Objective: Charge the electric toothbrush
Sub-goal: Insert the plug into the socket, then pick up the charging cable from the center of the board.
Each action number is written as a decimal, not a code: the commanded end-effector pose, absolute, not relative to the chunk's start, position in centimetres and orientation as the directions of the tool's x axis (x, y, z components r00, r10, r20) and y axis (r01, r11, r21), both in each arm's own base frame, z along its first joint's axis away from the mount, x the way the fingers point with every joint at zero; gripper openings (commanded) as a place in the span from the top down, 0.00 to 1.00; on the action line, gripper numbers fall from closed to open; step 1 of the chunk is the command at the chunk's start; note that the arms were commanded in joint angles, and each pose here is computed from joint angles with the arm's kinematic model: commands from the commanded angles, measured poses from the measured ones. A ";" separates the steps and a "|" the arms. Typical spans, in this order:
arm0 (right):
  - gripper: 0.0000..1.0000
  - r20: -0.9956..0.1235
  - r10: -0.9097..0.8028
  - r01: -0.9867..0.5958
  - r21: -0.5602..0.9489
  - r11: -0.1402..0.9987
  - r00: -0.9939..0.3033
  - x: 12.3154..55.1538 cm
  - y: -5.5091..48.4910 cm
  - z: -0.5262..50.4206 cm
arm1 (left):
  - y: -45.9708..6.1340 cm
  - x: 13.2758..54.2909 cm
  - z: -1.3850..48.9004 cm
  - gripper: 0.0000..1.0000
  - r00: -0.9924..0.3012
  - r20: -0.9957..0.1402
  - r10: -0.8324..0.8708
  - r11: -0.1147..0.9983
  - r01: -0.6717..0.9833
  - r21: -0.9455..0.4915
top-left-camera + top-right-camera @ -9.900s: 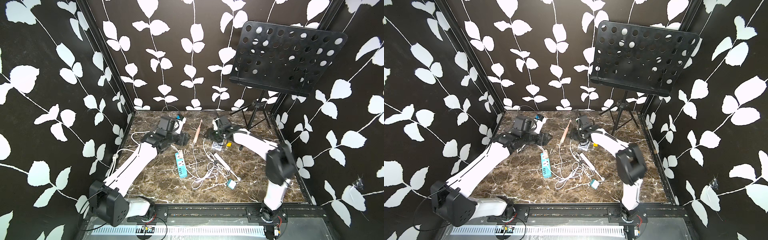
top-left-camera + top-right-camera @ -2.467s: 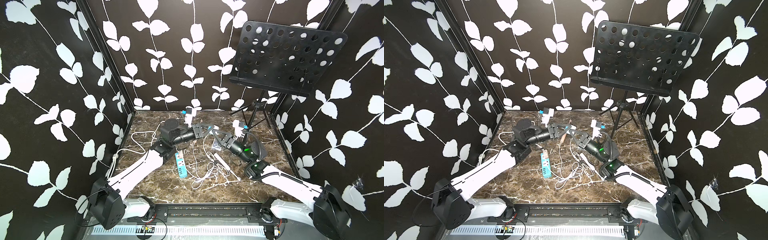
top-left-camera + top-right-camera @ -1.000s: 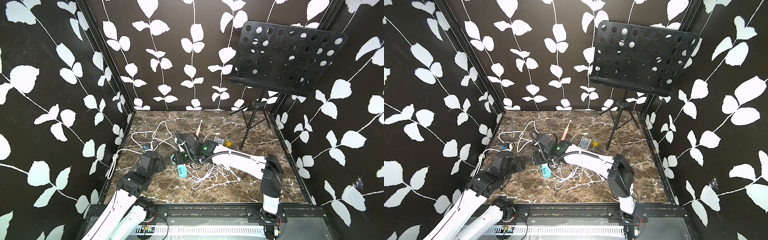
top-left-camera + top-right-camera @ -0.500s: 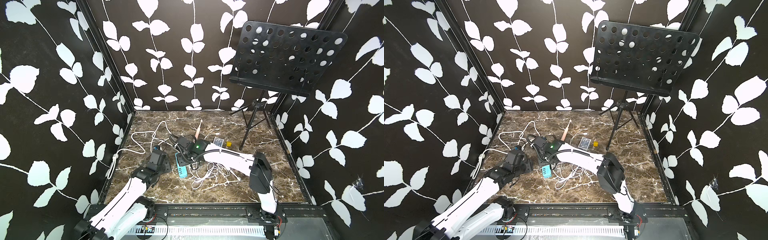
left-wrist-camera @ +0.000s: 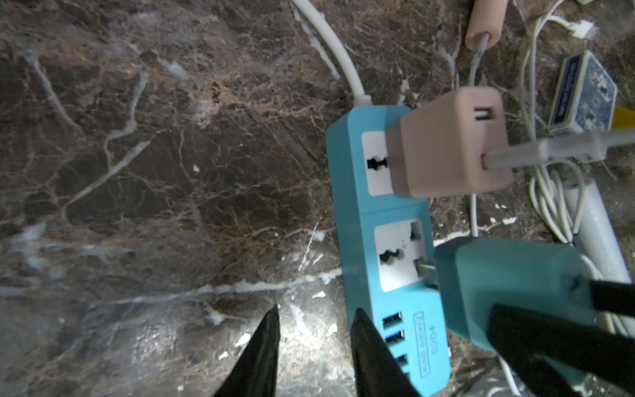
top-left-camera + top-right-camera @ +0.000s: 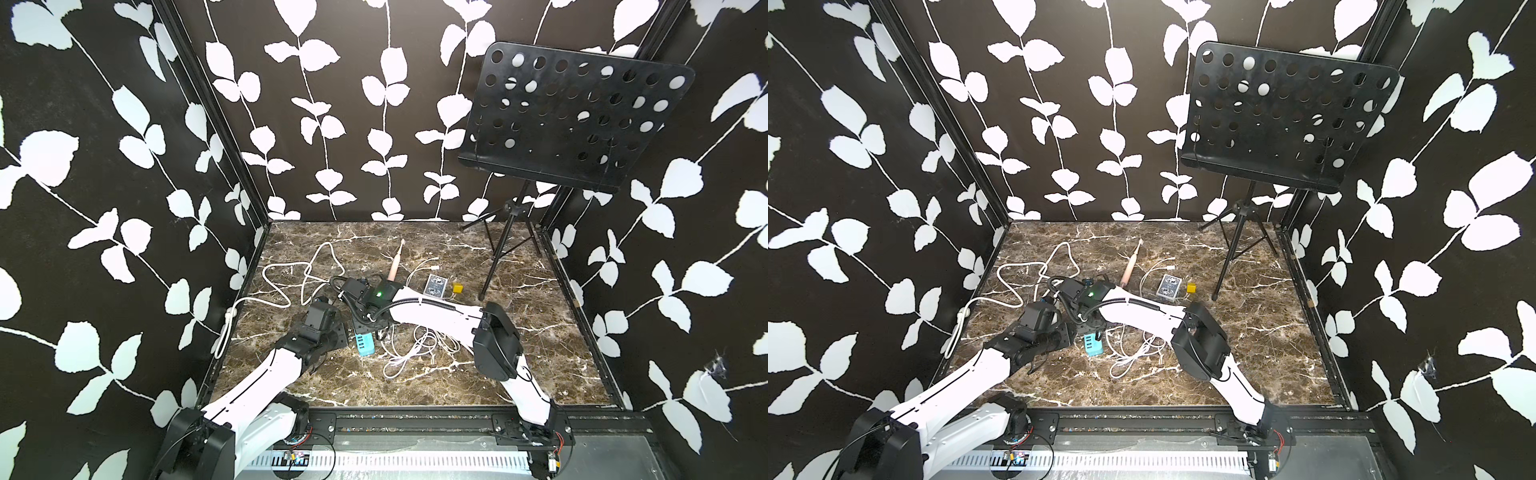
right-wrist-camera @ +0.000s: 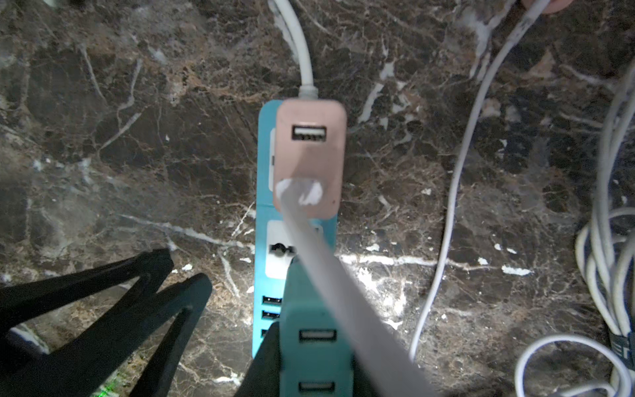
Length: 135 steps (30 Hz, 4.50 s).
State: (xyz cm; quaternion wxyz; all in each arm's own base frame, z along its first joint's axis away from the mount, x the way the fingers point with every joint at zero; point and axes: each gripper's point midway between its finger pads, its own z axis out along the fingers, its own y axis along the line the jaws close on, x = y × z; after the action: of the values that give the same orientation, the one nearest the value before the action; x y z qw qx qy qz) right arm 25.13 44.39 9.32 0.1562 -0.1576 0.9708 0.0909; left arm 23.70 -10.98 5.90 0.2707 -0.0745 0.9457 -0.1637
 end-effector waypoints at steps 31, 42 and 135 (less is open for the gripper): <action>1.00 -0.282 -0.317 -0.317 -0.047 0.947 -0.906 27.8 42.4 4.3 | -15.2 24.5 4.0 0.80 -0.879 -0.402 -0.257 0.839 0.004 -0.544; 0.86 -0.281 -0.342 -0.359 0.012 0.933 -0.897 26.7 43.6 4.8 | -13.5 24.4 4.6 0.79 -0.859 -0.439 -0.265 0.878 -0.026 -0.478; 0.85 -0.373 -0.021 -0.042 0.046 0.998 -0.928 44.8 31.8 2.3 | -19.6 33.0 23.5 0.47 -0.603 -0.796 0.050 0.909 0.358 -0.214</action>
State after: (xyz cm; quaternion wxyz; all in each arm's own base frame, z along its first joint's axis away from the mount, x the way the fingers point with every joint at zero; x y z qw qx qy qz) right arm 45.64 32.65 3.89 0.2057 -0.0207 0.9770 0.0530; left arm 33.16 -19.91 22.53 0.4201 0.1129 0.8816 -0.1831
